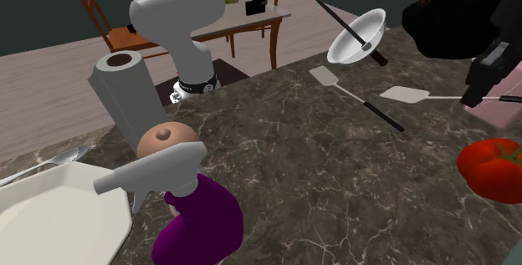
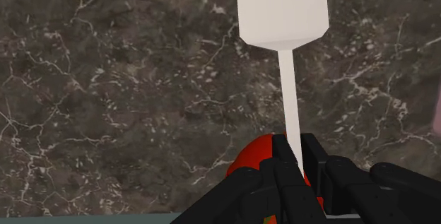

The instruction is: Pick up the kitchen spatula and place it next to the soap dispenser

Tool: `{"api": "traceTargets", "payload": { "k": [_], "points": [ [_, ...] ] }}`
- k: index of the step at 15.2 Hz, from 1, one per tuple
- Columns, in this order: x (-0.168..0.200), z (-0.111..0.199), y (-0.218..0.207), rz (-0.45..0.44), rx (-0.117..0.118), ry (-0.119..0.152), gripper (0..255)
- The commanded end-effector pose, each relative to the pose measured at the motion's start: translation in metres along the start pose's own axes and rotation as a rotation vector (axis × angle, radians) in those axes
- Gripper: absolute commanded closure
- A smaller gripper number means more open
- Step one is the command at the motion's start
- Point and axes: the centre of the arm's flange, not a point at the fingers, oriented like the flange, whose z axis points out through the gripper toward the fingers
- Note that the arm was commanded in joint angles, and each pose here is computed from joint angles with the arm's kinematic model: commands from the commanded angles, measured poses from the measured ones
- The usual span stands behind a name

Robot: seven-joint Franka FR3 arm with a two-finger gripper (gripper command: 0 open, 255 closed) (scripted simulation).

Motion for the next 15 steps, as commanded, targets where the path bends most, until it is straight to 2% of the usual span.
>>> {"api": "traceTargets", "payload": {
  "k": [1,15],
  "points": [
    [-0.001,0.010,0.000,0.000,0.000,0.001,255],
    [-0.005,0.084,0.000,0.000,0.000,0.001,255]
  ]
}}
